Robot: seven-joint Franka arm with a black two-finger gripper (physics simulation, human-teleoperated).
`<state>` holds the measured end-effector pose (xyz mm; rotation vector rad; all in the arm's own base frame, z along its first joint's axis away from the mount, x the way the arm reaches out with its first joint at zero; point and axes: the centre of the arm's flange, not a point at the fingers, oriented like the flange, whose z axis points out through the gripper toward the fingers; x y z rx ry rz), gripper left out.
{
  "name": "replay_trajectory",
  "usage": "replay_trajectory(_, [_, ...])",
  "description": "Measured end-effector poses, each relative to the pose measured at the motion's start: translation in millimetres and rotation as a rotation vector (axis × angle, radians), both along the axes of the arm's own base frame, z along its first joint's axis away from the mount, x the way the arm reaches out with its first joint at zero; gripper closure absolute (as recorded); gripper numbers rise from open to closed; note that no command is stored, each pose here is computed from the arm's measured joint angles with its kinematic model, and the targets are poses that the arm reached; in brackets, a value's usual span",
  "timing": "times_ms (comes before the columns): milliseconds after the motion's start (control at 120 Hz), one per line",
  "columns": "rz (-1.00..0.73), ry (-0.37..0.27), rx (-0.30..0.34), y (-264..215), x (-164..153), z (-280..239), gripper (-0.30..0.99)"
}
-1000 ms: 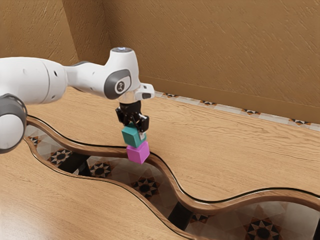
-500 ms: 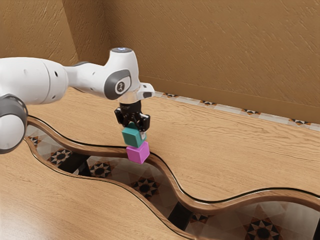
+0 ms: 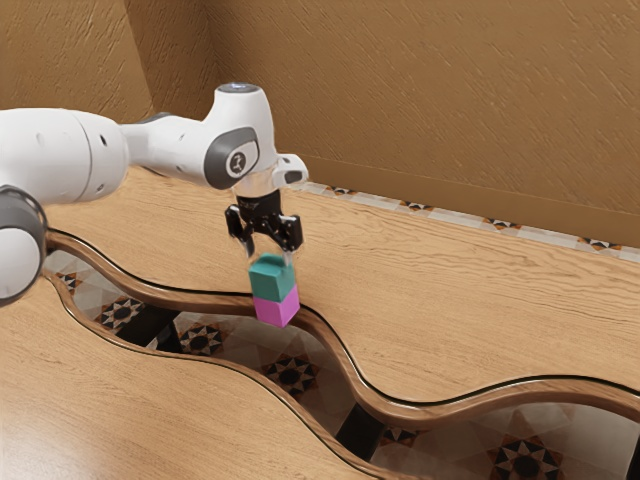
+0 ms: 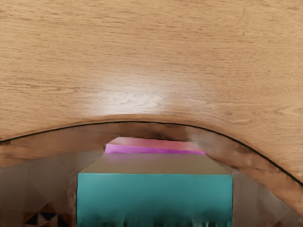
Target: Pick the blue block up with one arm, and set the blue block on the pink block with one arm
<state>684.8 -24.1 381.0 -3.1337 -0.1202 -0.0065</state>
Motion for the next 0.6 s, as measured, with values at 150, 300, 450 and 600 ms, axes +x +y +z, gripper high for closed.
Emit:
replay_trajectory(150, [-0.007,-0.101,0.003,-3.2,-17.6,117.7,0.05])
replay_trajectory(300, [-0.016,-0.067,0.007,-3.8,-25.8,122.9,0.03])
replay_trajectory(450, [-0.022,-0.030,0.007,-5.2,-28.6,113.2,0.01])
replay_trajectory(600, [-0.017,-0.003,0.008,-0.9,-31.0,104.6,0.01])
